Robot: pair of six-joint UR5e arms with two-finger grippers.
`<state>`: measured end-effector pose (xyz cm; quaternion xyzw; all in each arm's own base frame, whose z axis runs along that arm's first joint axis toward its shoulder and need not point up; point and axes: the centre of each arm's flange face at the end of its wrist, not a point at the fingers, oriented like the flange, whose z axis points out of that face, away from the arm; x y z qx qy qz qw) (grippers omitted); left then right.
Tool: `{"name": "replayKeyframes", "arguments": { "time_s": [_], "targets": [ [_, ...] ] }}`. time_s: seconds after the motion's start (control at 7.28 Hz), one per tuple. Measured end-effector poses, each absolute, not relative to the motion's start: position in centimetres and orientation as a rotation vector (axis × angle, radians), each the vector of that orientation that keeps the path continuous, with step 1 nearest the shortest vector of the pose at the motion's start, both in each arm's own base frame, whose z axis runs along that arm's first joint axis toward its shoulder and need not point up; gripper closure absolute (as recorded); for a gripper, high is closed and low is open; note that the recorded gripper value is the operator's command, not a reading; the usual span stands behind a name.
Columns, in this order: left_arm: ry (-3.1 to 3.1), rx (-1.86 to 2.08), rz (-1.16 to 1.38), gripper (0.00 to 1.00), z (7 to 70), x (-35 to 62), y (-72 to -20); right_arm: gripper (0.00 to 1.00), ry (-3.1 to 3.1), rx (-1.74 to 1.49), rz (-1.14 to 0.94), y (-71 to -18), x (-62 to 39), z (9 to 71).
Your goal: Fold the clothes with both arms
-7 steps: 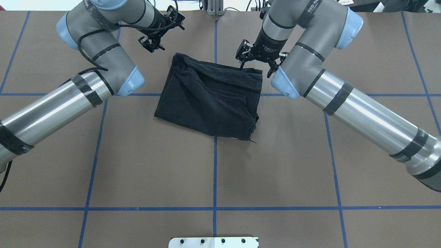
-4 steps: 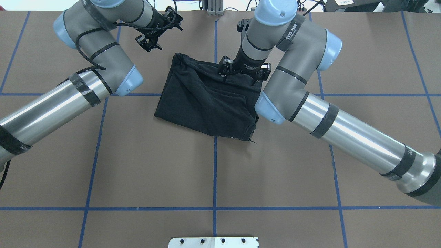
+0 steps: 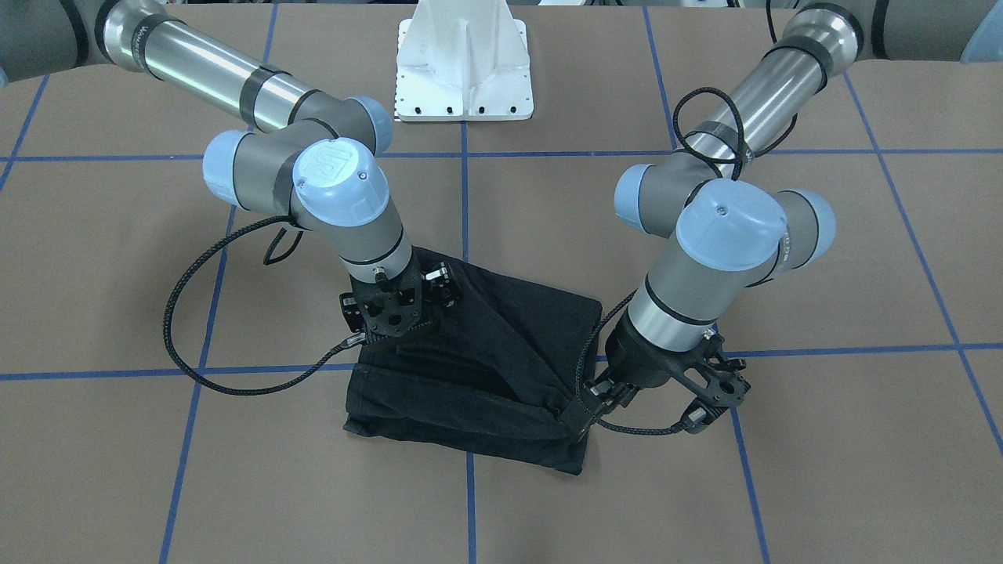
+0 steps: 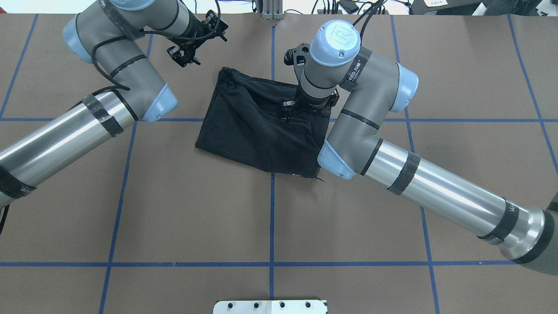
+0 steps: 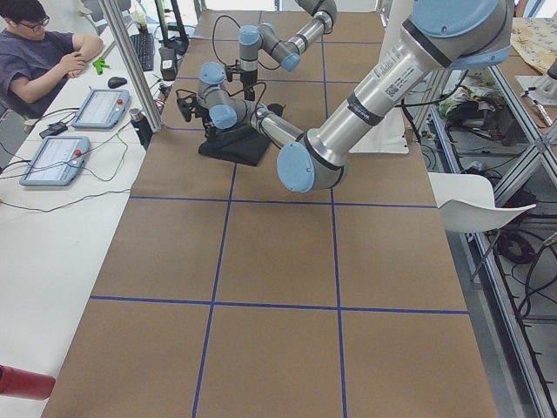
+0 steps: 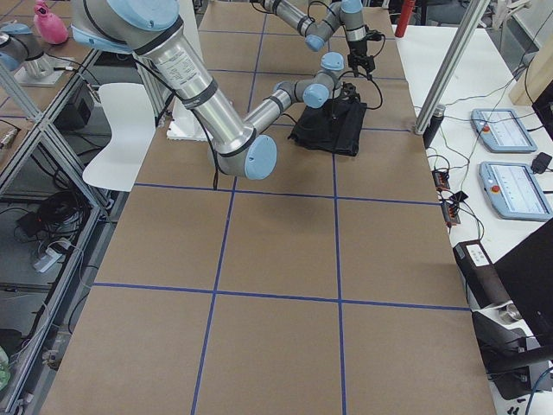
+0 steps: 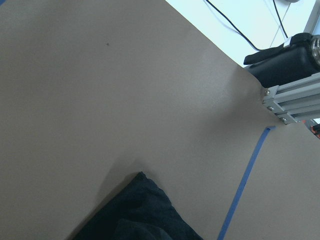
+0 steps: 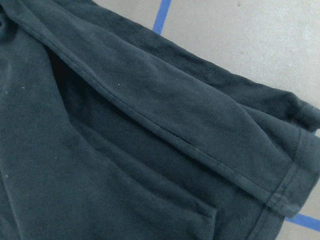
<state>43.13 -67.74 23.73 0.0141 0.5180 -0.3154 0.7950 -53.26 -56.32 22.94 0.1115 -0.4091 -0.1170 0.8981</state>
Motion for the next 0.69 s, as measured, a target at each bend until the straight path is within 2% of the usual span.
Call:
{"name": "replayKeyframes", "arguments": {
  "time_s": [0.41,0.69],
  "targets": [
    [1.106,0.025,-0.681,0.01,24.4,43.2,-67.6,0.39,-0.829,0.254,-0.264,-57.0,-54.8,25.5],
    [1.105,0.025,-0.681,0.01,24.5,43.2,-67.6,0.52,-0.844,0.26,-0.273,-56.8,-55.8,26.2]
  ]
}}
